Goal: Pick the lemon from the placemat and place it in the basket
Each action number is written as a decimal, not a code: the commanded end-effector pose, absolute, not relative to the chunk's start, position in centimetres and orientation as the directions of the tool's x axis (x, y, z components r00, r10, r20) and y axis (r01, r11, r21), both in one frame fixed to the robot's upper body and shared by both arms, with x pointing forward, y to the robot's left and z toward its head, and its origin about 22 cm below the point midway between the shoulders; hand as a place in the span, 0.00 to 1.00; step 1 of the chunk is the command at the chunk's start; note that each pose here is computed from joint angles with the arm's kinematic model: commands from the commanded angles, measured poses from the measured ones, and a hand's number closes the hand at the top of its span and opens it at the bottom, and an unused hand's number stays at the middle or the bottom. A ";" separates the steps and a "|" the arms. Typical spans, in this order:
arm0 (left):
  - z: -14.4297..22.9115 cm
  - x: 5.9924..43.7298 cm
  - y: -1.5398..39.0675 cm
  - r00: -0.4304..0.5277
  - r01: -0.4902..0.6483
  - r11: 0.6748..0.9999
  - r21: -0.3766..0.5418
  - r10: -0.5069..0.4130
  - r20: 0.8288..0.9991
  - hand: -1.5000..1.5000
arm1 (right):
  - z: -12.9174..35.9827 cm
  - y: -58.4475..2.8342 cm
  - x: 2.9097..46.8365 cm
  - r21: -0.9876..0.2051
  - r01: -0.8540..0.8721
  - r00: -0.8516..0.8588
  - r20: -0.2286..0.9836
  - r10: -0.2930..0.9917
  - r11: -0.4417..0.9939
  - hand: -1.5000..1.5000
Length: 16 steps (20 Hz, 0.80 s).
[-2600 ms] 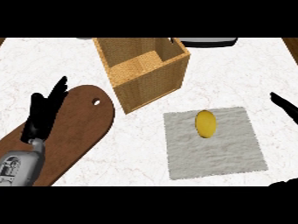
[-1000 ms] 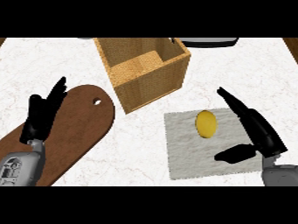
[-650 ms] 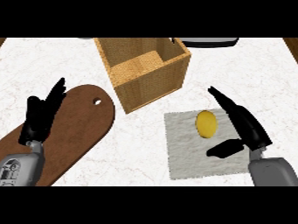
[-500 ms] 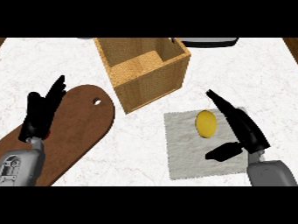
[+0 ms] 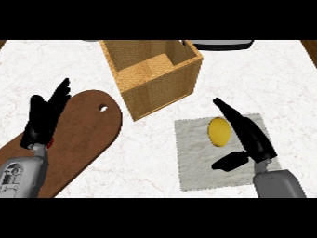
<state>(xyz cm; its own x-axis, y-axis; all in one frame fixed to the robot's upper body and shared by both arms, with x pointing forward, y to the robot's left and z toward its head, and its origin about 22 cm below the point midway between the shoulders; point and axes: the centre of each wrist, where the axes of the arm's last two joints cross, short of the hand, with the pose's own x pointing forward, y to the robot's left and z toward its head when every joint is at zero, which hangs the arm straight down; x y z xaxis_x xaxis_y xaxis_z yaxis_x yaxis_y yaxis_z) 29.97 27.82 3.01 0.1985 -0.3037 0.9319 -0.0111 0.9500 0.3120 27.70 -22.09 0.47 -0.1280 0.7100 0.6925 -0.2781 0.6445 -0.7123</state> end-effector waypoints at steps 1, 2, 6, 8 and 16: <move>1.8 30.1 28.6 0.208 -0.024 0.947 0.321 -0.310 0.928 0.50 | 0.3 -22.0 29.3 -0.726 -0.274 -0.136 0.679 0.721 0.631 0.00; 2.3 30.1 26.8 0.203 -0.018 0.950 0.313 -0.303 0.931 0.50 | -0.2 -22.8 27.0 -0.746 -0.294 -0.168 0.656 0.736 0.598 1.00; 2.3 29.6 26.7 0.194 -0.002 0.952 0.307 -0.301 0.934 0.50 | -0.5 -24.1 29.8 -0.816 -0.231 -0.217 0.574 0.789 0.530 1.00; 3.1 28.5 26.2 0.210 -0.014 0.951 0.307 -0.298 0.931 0.50 | -0.3 -21.7 28.4 -0.832 -0.210 -0.244 0.553 0.796 0.514 1.00; 2.4 29.3 26.2 0.182 0.044 0.949 0.311 -0.314 0.932 0.50 | 1.9 -9.9 29.0 -0.952 -0.172 -0.345 0.301 0.889 0.255 1.00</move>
<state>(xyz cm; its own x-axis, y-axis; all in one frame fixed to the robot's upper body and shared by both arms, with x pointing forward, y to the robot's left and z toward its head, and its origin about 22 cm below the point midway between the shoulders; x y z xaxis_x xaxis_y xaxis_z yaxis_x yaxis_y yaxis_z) 28.93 27.12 2.11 0.1963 -0.3065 0.9314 0.0114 0.9506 0.3104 29.01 -17.02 0.26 -0.2952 0.8441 0.4477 -0.1845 0.4094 -0.8935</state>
